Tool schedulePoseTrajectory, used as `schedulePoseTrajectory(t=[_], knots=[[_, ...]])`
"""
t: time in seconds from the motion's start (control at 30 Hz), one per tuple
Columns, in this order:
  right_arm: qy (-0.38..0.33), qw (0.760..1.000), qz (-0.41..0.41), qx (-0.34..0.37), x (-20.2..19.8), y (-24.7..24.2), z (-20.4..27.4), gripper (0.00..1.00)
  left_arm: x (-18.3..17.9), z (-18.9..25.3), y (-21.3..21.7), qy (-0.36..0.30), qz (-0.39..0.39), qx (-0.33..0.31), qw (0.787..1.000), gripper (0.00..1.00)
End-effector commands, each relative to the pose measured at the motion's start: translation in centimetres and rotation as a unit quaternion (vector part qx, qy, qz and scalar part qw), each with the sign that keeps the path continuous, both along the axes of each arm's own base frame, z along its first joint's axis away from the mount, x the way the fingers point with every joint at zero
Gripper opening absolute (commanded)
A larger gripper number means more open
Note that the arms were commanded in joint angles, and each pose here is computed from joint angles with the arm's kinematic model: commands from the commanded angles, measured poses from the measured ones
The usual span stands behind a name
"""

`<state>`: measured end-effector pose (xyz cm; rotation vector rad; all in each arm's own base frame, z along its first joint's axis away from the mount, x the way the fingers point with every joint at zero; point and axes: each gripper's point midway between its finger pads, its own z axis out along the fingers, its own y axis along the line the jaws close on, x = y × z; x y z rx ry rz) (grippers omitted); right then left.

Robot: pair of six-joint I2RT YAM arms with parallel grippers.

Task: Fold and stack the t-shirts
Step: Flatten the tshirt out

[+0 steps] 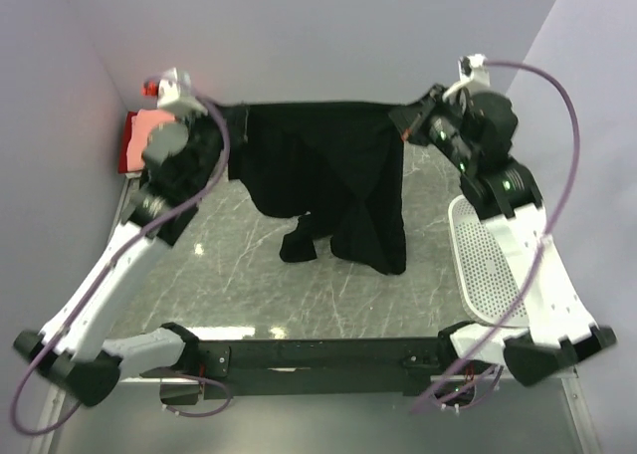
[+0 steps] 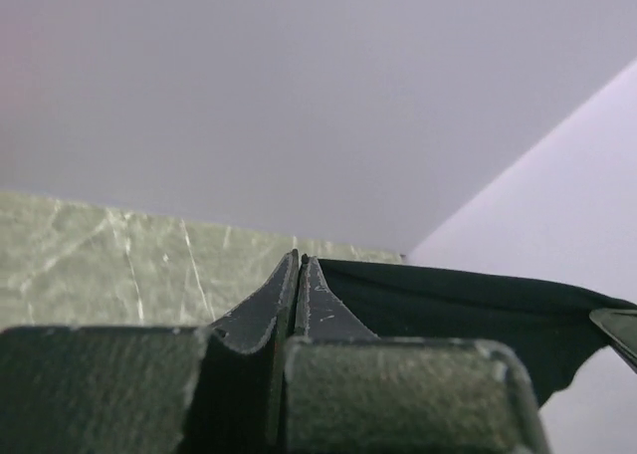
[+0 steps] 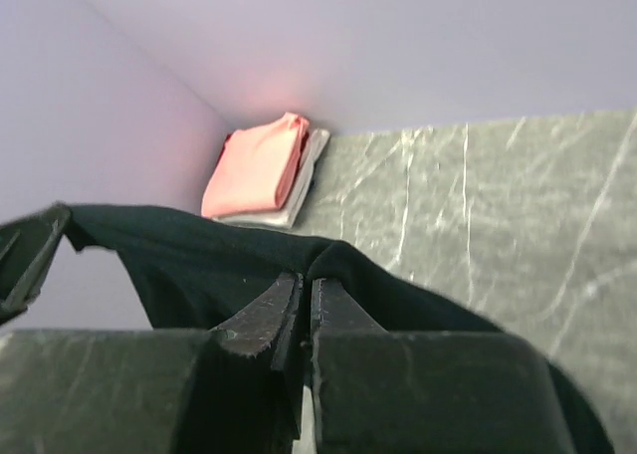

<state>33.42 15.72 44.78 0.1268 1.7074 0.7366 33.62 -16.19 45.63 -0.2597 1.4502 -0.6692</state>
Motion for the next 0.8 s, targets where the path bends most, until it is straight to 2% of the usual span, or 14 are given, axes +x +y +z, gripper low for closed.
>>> schedulePoseTrajectory(t=[0.0, 0.03, 0.07, 0.1, 0.17, 0.37, 0.47, 0.63, 0.77], knots=[[-0.099, 0.988, -0.119, -0.007, 3.2, -5.9, 7.1, 0.0, 3.7, 7.4, 7.7, -0.083, 0.14, -0.007, 0.987, 0.01], [-0.106, 0.987, -0.12, -0.005, 4.1, -6.0, 8.4, 0.0, 5.8, 6.8, 6.8, -0.074, 0.121, 0.002, 0.99, 0.0], [-0.11, 0.986, -0.125, -0.003, 4.7, -6.5, 9.0, 0.0, 6.2, 9.2, 7.7, -0.091, 0.128, -0.006, 0.988, 0.0], [-0.113, 0.986, -0.123, -0.002, 4.9, -6.6, 9.6, 0.0, 7.9, 8.8, 7.3, -0.084, 0.123, -0.003, 0.989, 0.0], [-0.13, 0.984, -0.125, 0.004, 5.4, -6.9, 11.5, 0.0, 8.4, 11.0, 7.4, -0.107, 0.106, -0.006, 0.989, 0.0], [-0.163, 0.98, -0.117, 0.008, 4.6, -7.0, 14.8, 0.0, 11.1, 10.3, 8.1, -0.097, 0.086, -0.013, 0.991, 0.0], [-0.166, 0.98, -0.107, 0.006, 3.4, -6.8, 15.0, 0.0, 11.3, 8.9, 9.3, -0.087, 0.083, -0.023, 0.992, 0.0], [-0.161, 0.984, -0.081, 0.003, 0.9, -6.3, 14.3, 0.0, 9.5, 8.8, 12.0, -0.092, 0.092, -0.041, 0.991, 0.0], [-0.133, 0.99, -0.052, 0.003, 0.1, -5.4, 12.2, 0.0, 8.8, 7.6, 11.8, -0.076, 0.072, -0.041, 0.994, 0.0]])
